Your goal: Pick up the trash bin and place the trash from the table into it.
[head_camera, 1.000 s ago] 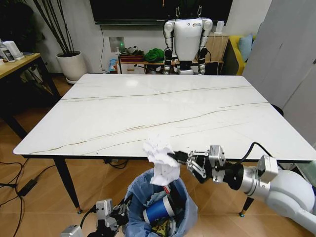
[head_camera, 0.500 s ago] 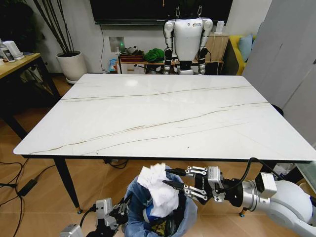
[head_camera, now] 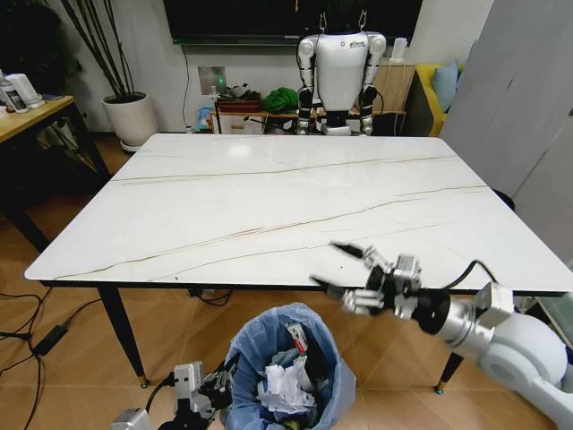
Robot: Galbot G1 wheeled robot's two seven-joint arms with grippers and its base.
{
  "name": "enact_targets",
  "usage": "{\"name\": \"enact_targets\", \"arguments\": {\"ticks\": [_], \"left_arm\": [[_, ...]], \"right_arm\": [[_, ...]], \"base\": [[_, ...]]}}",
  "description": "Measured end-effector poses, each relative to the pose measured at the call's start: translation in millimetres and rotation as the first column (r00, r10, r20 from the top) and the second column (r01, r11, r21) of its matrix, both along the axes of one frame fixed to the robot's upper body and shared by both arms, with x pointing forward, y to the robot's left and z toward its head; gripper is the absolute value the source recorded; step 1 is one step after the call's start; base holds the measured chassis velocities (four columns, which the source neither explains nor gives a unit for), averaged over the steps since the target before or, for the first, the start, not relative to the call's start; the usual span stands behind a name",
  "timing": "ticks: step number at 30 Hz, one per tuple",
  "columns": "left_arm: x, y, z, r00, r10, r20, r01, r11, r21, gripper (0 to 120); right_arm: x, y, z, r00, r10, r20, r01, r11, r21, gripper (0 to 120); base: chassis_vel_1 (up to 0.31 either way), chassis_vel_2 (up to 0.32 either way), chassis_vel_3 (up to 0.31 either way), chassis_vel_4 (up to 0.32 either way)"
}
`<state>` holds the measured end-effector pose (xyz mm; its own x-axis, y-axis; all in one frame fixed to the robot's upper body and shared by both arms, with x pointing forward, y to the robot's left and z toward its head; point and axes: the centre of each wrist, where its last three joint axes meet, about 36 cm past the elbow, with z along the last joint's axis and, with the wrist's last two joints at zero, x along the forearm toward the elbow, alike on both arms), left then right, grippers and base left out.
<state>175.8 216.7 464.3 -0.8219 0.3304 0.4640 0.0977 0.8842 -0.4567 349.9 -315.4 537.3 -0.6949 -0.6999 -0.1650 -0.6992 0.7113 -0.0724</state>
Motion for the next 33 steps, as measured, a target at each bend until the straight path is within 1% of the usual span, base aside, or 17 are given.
{"name": "enact_targets", "arguments": {"ticks": [2,3,5,6,7,8,10,11,14,20,21,23,24,25,27,30,33], "left_arm": [[1,0,-3,1.000,0.002,0.001,-0.002,1.000,0.000,0],[1,0,-3,1.000,0.002,0.001,-0.002,1.000,0.000,0],[2,1,-5,1.000,0.003,0.004,-0.003,1.000,0.001,0],[2,1,-5,1.000,0.003,0.004,-0.003,1.000,0.001,0],[2,1,-6,1.000,0.005,0.006,-0.005,1.000,0.004,0],[2,1,-6,1.000,0.006,0.007,-0.006,1.000,0.006,0],[3,3,-7,1.000,0.011,0.021,-0.011,1.000,0.022,0],[3,3,-7,1.000,0.011,0.021,-0.011,1.000,0.022,0],[4,8,-12,0.998,0.021,0.059,-0.026,0.996,0.089,0],[3,10,-14,0.998,0.027,0.063,-0.034,0.992,0.118,0],[3,11,-14,0.997,0.029,0.065,-0.037,0.991,0.129,0],[5,15,-15,0.997,0.037,0.075,-0.050,0.983,0.175,0],[4,16,-15,0.997,0.033,0.075,-0.047,0.982,0.182,0],[4,16,-15,0.997,0.033,0.075,-0.047,0.982,0.182,0],[5,19,-14,0.997,0.029,0.077,-0.044,0.979,0.197,0],[7,21,-13,0.996,0.028,0.083,-0.045,0.977,0.207,0],[9,23,-12,0.995,0.024,0.093,-0.045,0.971,0.236,0]], "right_arm": [[3,-11,4,0.978,-0.205,0.029,0.204,0.979,0.015,98],[3,-11,4,0.978,-0.205,0.029,0.204,0.979,0.015,98],[-1,-27,8,0.935,-0.356,0.007,0.355,0.934,0.029,100],[-1,-27,8,0.935,-0.356,0.007,0.355,0.934,0.029,100],[-4,-34,9,0.917,-0.399,0.000,0.398,0.917,0.033,100],[-5,-36,9,0.911,-0.412,-0.003,0.412,0.911,0.033,100],[-13,-53,7,0.874,-0.486,-0.021,0.486,0.873,0.035,100],[-13,-53,7,0.874,-0.486,-0.021,0.486,0.873,0.035,100],[-24,-74,5,0.837,-0.546,-0.035,0.547,0.837,0.033,100],[-37,-87,4,0.813,-0.580,-0.054,0.581,0.814,0.007,100],[-42,-91,3,0.804,-0.592,-0.059,0.593,0.805,-0.001,100],[-68,-107,-7,0.792,-0.605,-0.081,0.605,0.796,-0.021,100],[-79,-111,-13,0.788,-0.608,-0.093,0.609,0.793,-0.026,100],[-79,-111,-13,0.788,-0.608,-0.093,0.609,0.793,-0.026,100],[-100,-118,-26,0.770,-0.628,-0.114,0.631,0.776,-0.018,100],[-110,-122,-38,0.755,-0.647,-0.107,0.650,0.760,-0.004,100],[-134,-126,-67,0.678,-0.721,-0.143,0.730,0.683,0.019,100]], "base": [[0.000,0.000,0.000,0.000],[0.000,0.000,0.000,0.000],[0.000,0.000,0.000,0.000],[0.000,0.000,0.000,0.000],[0.000,0.000,0.000,0.000],[0.000,0.000,0.000,0.000],[0.000,0.000,0.000,0.000],[0.000,0.000,0.000,0.000],[0.000,0.000,0.000,0.000],[0.000,0.000,0.000,0.000],[0.000,0.000,0.000,0.000],[0.000,0.000,0.000,0.000],[0.000,0.000,0.000,0.000],[0.000,0.000,0.000,0.000],[0.000,0.000,0.000,0.000],[0.000,0.000,0.000,0.000],[0.000,0.000,0.000,0.000]]}}
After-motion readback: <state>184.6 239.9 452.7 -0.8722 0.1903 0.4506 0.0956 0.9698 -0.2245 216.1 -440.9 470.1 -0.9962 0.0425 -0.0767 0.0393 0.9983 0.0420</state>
